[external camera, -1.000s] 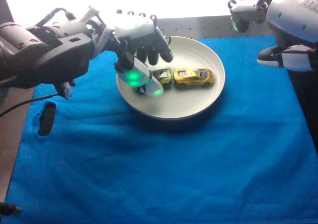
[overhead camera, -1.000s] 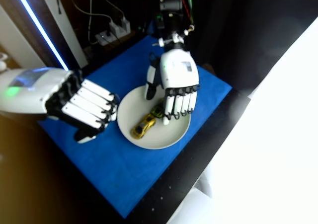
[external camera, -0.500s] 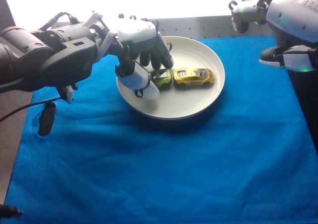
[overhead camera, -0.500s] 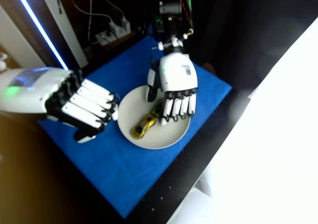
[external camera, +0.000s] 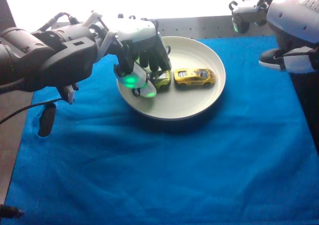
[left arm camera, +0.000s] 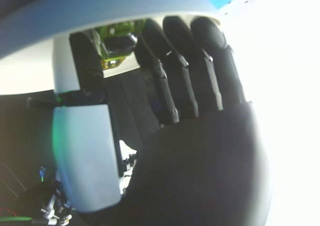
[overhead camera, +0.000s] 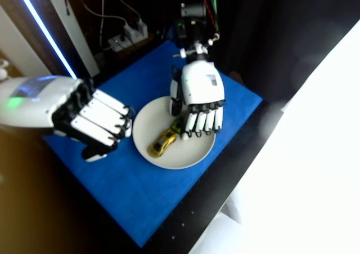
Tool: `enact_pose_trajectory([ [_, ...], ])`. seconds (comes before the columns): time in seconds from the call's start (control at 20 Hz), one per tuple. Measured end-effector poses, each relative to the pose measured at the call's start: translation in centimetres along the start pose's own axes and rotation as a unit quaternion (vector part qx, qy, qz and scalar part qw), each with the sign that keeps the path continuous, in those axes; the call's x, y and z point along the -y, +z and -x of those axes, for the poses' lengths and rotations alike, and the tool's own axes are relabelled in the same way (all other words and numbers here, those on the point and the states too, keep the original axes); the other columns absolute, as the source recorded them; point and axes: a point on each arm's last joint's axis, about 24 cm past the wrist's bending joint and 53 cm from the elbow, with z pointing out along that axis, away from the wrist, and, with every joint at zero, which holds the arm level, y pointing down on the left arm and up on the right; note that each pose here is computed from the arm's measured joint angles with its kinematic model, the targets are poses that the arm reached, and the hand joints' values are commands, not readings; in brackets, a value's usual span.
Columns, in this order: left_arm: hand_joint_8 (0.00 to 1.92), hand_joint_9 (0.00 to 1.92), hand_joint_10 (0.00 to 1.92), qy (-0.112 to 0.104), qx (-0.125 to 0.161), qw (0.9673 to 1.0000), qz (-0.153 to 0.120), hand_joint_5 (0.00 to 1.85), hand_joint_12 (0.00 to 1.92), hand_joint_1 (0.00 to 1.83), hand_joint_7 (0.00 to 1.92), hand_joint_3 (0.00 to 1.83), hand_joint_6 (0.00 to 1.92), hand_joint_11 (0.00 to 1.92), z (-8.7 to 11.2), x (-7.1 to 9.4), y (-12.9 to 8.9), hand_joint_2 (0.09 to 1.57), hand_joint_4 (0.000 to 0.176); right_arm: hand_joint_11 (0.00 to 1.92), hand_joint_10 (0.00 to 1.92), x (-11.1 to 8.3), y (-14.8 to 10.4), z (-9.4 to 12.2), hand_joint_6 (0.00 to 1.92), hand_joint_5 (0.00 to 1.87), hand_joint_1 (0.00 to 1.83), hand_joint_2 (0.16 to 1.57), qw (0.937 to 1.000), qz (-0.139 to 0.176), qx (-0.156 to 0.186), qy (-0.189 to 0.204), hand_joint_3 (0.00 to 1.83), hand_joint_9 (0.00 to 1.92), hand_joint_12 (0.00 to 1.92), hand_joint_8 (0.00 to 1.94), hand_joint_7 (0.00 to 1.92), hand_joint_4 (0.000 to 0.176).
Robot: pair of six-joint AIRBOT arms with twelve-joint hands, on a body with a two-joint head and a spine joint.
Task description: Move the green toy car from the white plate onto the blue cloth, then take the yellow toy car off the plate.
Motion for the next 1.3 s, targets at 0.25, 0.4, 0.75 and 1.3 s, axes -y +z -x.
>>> enact_pose_trajectory([
  [0.25, 1.24, 0.93, 1.49, -0.005, 0.002, 1.0000, 0.003, 0.83, 1.83, 1.25, 0.97, 0.00, 1.05, 0.85, -0.1, -0.4, 0.0, 1.15, 0.000, 0.74, 1.65, -0.2, 0.0, 0.0, 0.94, 0.63, 1.12, 0.86, 1.0000, 0.002, 0.000, 0.001, 0.27, 0.71, 1.92, 1.38, 0.68, 0.000],
  [0.4, 1.29, 0.95, 1.56, -0.007, 0.003, 1.0000, 0.003, 0.84, 1.86, 1.24, 0.95, 0.00, 1.06, 0.91, -0.1, -0.4, 0.0, 1.16, 0.000, 0.73, 1.68, -0.3, 0.0, 0.0, 0.88, 0.66, 1.15, 0.88, 1.0000, 0.003, 0.000, 0.001, 0.23, 0.70, 1.92, 1.43, 0.68, 0.000],
  [0.75, 1.33, 0.87, 1.54, -0.009, 0.005, 0.9999, -0.002, 0.82, 1.87, 1.21, 0.90, 0.00, 1.12, 0.80, 0.0, -0.1, -0.8, 1.18, 0.000, 0.79, 1.63, -0.2, -0.1, 0.1, 0.86, 0.68, 1.10, 0.88, 1.0000, 0.002, 0.000, 0.001, 0.25, 0.77, 1.91, 1.35, 0.74, 0.000],
  [1.3, 1.33, 0.62, 1.58, 0.028, 0.068, 0.9952, -0.064, 0.78, 1.92, 1.17, 0.85, 0.01, 1.28, 0.27, 2.8, 3.6, -6.9, 1.20, 0.001, 0.72, 1.75, 0.1, -0.2, 0.2, 0.98, 0.65, 1.14, 0.79, 1.0000, -0.002, 0.001, 0.002, 0.42, 0.68, 1.92, 1.51, 0.69, 0.000],
])
